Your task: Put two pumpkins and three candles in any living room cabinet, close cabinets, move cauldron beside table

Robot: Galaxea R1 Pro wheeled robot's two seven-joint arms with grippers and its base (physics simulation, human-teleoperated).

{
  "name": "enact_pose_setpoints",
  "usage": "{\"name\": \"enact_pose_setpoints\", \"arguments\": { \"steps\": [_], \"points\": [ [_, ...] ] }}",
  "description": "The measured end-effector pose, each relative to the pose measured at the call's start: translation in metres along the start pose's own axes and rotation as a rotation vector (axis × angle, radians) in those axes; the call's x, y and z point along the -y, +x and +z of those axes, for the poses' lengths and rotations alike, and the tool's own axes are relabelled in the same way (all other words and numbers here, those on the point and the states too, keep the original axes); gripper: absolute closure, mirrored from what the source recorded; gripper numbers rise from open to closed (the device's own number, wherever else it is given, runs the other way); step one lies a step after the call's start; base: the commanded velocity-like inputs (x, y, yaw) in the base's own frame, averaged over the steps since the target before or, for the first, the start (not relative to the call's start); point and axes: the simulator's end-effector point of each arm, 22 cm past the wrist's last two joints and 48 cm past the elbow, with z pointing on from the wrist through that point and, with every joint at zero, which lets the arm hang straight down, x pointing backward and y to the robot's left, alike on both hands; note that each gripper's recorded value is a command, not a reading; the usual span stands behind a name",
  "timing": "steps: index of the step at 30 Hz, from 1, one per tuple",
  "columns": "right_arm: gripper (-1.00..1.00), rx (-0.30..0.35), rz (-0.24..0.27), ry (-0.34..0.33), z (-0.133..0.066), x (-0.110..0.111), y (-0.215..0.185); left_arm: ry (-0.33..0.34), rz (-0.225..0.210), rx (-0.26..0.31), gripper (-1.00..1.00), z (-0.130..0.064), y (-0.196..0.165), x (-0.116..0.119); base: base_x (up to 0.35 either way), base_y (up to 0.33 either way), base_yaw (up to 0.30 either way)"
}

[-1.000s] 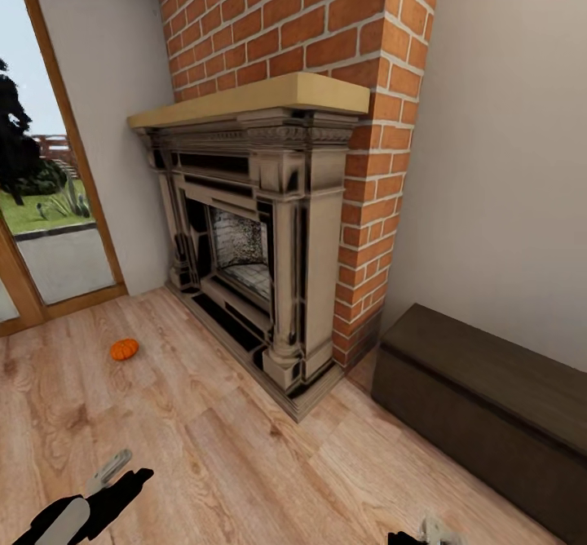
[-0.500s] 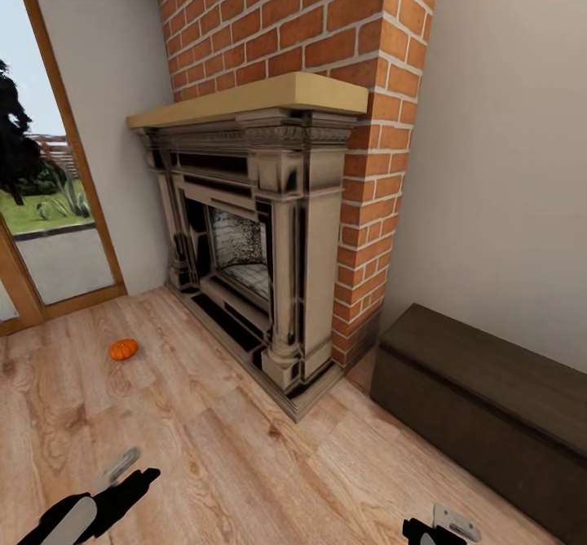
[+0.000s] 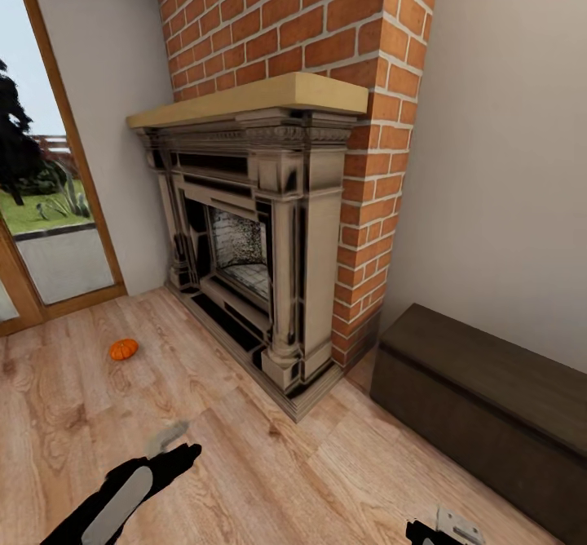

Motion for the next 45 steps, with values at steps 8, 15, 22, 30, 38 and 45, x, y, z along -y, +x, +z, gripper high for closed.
{"name": "enact_pose_setpoints", "arguments": {
  "steps": [8,15,22,30,38,45],
  "points": [
    [-1.0,-0.005,-0.018,0.026,0.004,0.012,0.016,0.104,0.122,-0.087,-1.0,-0.031,0.016,0.091,0.0,0.0,0.0],
    [-1.0,-0.006,-0.021,0.007,0.004,0.008,0.018,0.186,0.138,-0.042,-1.0,-0.054,-0.006,0.122,0.0,0.0,0.0],
    [-1.0,-0.005,-0.023,0.003,0.005,0.007,0.019,0.207,0.137,-0.022,-1.0,-0.063,-0.017,0.129,0.0,0.0,0.0],
    [-1.0,-0.01,-0.025,-0.066,0.019,-0.008,0.031,0.211,0.127,-0.016,-1.0,-0.053,-0.01,0.123,0.0,0.0,0.0],
    [-1.0,-0.019,-0.026,-0.111,0.031,-0.019,0.046,0.22,0.116,-0.101,-1.0,-0.044,0.009,0.108,0.0,0.0,0.0],
    [-1.0,-0.026,-0.025,-0.151,0.038,-0.038,0.063,0.214,0.089,-0.143,-1.0,-0.036,0.015,0.088,0.0,0.0,0.0]
  ]
}}
